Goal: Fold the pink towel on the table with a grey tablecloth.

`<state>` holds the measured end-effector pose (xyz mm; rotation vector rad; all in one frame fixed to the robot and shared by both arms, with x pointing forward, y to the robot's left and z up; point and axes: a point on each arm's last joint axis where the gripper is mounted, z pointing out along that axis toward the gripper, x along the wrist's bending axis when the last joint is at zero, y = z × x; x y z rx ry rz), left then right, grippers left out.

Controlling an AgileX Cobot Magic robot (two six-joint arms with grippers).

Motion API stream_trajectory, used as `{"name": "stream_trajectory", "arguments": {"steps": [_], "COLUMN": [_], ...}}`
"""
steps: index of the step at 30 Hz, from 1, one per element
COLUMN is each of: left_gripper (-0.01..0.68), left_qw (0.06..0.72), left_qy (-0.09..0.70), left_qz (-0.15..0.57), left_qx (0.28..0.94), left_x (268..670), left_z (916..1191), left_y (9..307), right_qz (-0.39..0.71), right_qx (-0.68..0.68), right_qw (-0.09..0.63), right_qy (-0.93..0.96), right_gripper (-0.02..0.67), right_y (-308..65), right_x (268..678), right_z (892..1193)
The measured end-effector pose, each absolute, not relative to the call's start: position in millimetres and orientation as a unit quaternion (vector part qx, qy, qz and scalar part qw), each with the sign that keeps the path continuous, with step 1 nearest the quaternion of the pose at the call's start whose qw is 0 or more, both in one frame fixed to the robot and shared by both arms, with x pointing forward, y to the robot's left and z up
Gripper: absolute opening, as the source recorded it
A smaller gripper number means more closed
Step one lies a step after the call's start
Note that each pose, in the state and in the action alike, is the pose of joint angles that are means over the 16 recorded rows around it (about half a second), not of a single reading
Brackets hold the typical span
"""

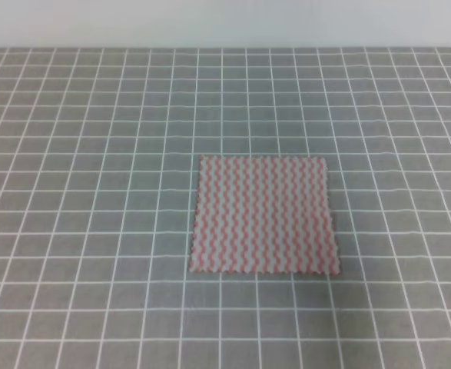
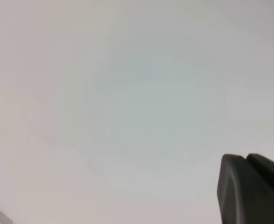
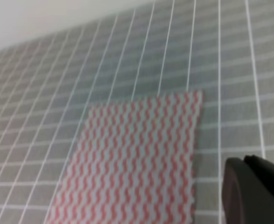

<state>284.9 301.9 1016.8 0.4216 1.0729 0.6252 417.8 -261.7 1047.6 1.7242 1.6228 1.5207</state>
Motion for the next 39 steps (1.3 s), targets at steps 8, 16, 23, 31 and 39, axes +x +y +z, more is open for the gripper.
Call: {"name": "stream_trajectory", "arguments": {"steps": [8,16,23,31,39], "left_gripper": [-0.002,-0.002,-0.002,-0.002,-0.002], "left_qw": [0.711,0.561,0.457,0.349,0.247], "left_qy": [0.574,0.621,0.577,0.515,0.477], "left_qz": [0.293,0.312,0.29,0.213,0.126], "left_qx": [0.282,0.45,0.612,0.753,0.834], "left_x": [296,332,398,478,525], "left_z": [1030,1063,1086,1072,1034], "left_y": [298,290,261,196,144], "right_qz": [0.494,0.435,0.347,0.241,0.186], "right_qx": [0.615,0.611,0.602,0.578,0.581], "right_qw": [0.093,0.039,0.021,0.031,0.034], "right_qy": [0.608,0.66,0.719,0.779,0.792], "right_gripper": [-0.017,-0.017,-0.017,0.014,0.152], "right_y": [-254,-247,-229,-193,-166], "right_x": [445,472,489,505,522], "right_z": [1030,1027,1025,1015,991]}}
